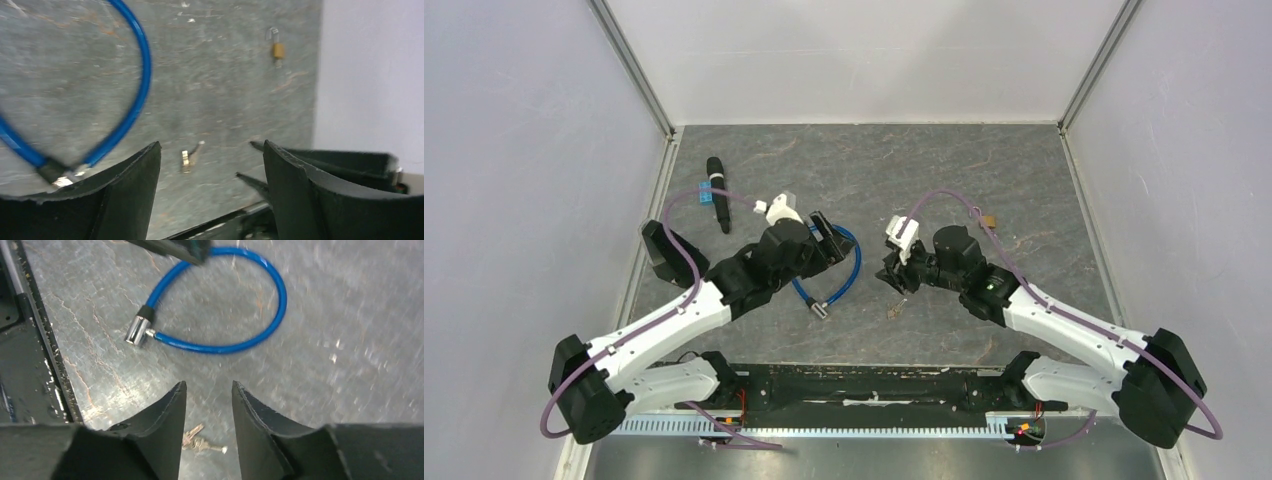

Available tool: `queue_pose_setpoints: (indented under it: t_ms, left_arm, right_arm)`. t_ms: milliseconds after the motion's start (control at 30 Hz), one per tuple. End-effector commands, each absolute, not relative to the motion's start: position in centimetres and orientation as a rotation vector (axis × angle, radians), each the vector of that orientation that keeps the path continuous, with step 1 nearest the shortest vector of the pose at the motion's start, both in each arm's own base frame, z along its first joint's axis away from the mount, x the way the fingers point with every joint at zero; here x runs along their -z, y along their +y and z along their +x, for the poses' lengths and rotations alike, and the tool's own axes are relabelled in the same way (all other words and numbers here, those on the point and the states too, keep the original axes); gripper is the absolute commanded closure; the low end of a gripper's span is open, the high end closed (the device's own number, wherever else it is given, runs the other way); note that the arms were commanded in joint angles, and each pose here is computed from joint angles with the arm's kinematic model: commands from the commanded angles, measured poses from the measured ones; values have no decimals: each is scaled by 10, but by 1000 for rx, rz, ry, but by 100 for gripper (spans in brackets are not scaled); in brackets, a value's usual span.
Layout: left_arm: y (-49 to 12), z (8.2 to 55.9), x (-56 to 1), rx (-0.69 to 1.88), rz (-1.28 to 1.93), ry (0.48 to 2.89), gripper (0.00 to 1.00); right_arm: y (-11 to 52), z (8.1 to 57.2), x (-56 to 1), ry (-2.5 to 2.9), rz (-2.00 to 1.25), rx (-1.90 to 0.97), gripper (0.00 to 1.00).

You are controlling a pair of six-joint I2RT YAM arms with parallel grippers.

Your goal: Unlock with the key

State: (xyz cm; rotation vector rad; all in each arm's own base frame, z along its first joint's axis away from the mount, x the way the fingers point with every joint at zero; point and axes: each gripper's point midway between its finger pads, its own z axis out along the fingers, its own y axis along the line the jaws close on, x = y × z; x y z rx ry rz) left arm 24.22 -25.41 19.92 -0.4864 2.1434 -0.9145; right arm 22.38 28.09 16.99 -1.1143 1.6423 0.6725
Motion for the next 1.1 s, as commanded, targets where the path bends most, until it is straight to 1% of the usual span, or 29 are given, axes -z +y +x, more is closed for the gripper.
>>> queue_pose_setpoints:
  t_ms: [0,33,67,100,133,267,333,533,667,733,900,967,1033,1067]
  left_arm:
    - [-214,230,-171,496,-150,2339,19]
    - [-211,228,-168,460,-120,2362,19]
    - [-208,227,-168,430,-92,2377,19]
    - [-206,225,-165,414,-72,2402,19]
    - [-206,223,-165,410,-37,2420,18]
    - [-220,216,-167,497,121,2471,18]
    - [-226,213,-168,515,184,2491,17]
    - [-218,220,-163,422,221,2509,17]
    - [-210,225,-155,365,226,2512,16]
    - [-206,226,-152,341,226,2514,16]
    - [-187,230,-147,282,185,2501,16]
    - [-181,231,-147,279,160,2487,16]
    - [-176,232,-147,284,129,2474,16]
    - [-174,233,-147,286,114,2471,16]
  right_arm:
    - [258,233,-162,1897,-844,-615,56]
    - [252,232,-154,1960,-804,-597,52]
    - [248,230,-145,2024,-769,-587,43]
    - [243,227,-133,2097,-744,-567,39]
    - [241,222,-120,2168,-726,-568,37]
    - [225,204,-76,2392,-595,-535,37]
    - [223,200,-66,2440,-539,-530,37]
    - [221,204,-51,2512,-466,-463,37]
    - [229,205,-44,2531,-497,-443,41]
    - [234,207,-41,2543,-519,-429,42]
    - [242,209,-28,2567,-604,-381,52]
    - [244,212,-25,2567,-648,-353,58]
    - [248,215,-21,2567,-708,-341,62]
    - [251,215,-20,2560,-757,-346,63]
